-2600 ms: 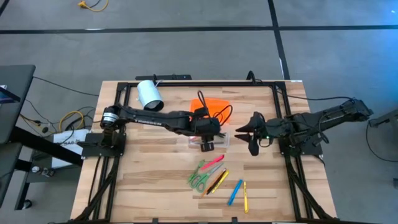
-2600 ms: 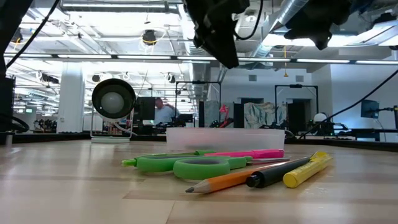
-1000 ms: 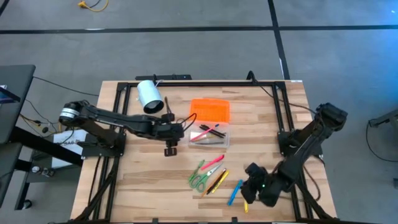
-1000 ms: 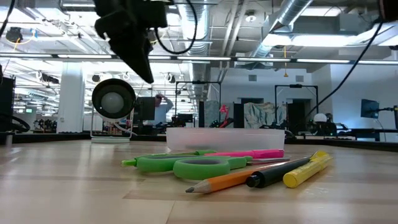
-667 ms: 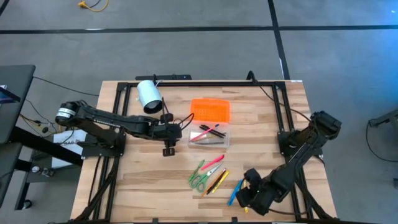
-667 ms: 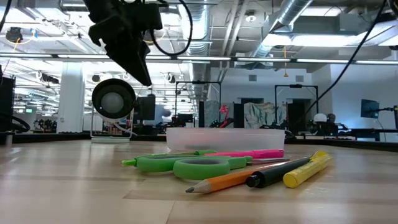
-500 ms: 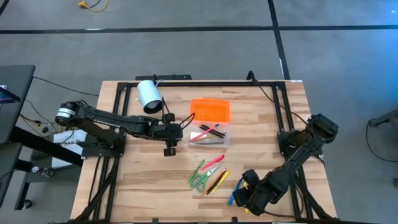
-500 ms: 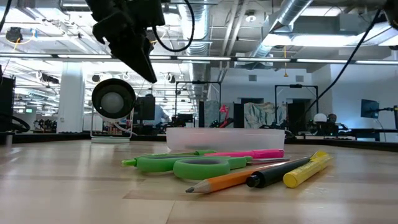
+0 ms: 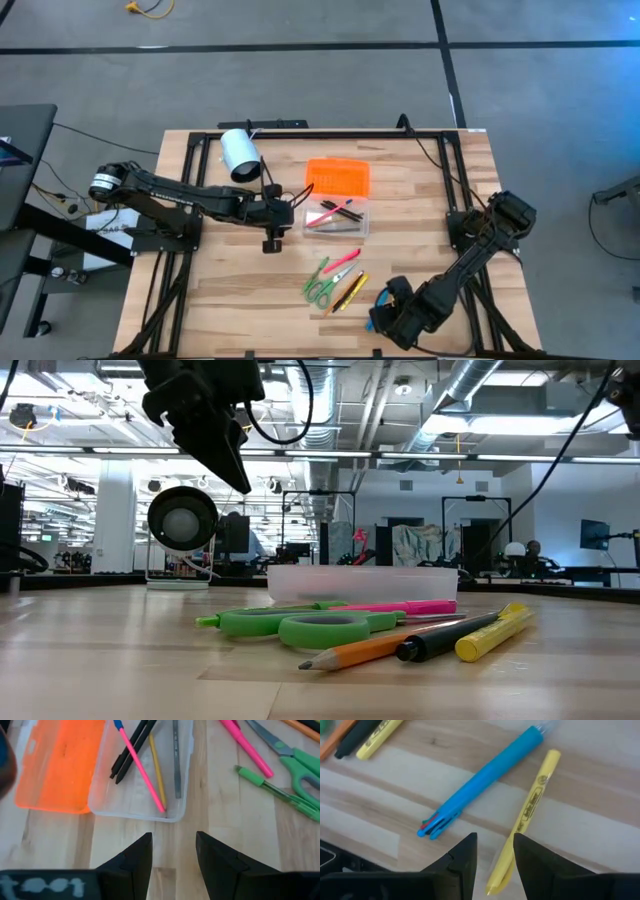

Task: Pick & place school supplies into a supply box
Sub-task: Put the right yellow pen into the orange supply box

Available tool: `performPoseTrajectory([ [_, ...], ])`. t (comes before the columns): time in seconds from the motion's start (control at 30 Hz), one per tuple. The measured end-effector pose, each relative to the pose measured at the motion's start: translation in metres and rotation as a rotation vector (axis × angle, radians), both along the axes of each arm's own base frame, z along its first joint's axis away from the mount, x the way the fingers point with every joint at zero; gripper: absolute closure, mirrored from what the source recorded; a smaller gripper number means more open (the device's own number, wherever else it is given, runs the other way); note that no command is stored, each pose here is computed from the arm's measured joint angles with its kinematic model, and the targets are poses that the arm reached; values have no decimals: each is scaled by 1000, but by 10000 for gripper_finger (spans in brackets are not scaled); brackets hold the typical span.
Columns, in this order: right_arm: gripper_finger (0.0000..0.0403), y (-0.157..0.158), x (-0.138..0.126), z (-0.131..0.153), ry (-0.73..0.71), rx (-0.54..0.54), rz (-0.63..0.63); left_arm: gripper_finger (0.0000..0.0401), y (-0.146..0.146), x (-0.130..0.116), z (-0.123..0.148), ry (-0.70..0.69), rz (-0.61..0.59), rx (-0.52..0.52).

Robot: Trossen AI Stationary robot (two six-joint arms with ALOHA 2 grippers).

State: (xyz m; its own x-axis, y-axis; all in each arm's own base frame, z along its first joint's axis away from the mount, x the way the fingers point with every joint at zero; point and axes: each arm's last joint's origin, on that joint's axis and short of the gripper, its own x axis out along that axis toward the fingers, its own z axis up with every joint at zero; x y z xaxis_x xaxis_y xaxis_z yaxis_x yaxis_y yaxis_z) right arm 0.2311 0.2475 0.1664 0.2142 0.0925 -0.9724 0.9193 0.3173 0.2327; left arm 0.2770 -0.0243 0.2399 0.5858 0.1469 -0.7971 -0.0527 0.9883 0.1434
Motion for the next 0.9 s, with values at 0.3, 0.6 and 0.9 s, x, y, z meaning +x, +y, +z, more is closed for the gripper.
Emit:
performPoseTrajectory([
  [0.3, 283, -3, -1, -1, 40, -9, -17, 259, -4, 0, 0, 0, -15, -7],
  [0.6, 283, -11, -5, -7, 80, -53, -26, 259, -4, 0, 0, 0, -15, -7],
  [0.9, 283, -13, -4, -11, 70, -46, -23, 259, -5, 0, 0, 0, -18, -9],
])
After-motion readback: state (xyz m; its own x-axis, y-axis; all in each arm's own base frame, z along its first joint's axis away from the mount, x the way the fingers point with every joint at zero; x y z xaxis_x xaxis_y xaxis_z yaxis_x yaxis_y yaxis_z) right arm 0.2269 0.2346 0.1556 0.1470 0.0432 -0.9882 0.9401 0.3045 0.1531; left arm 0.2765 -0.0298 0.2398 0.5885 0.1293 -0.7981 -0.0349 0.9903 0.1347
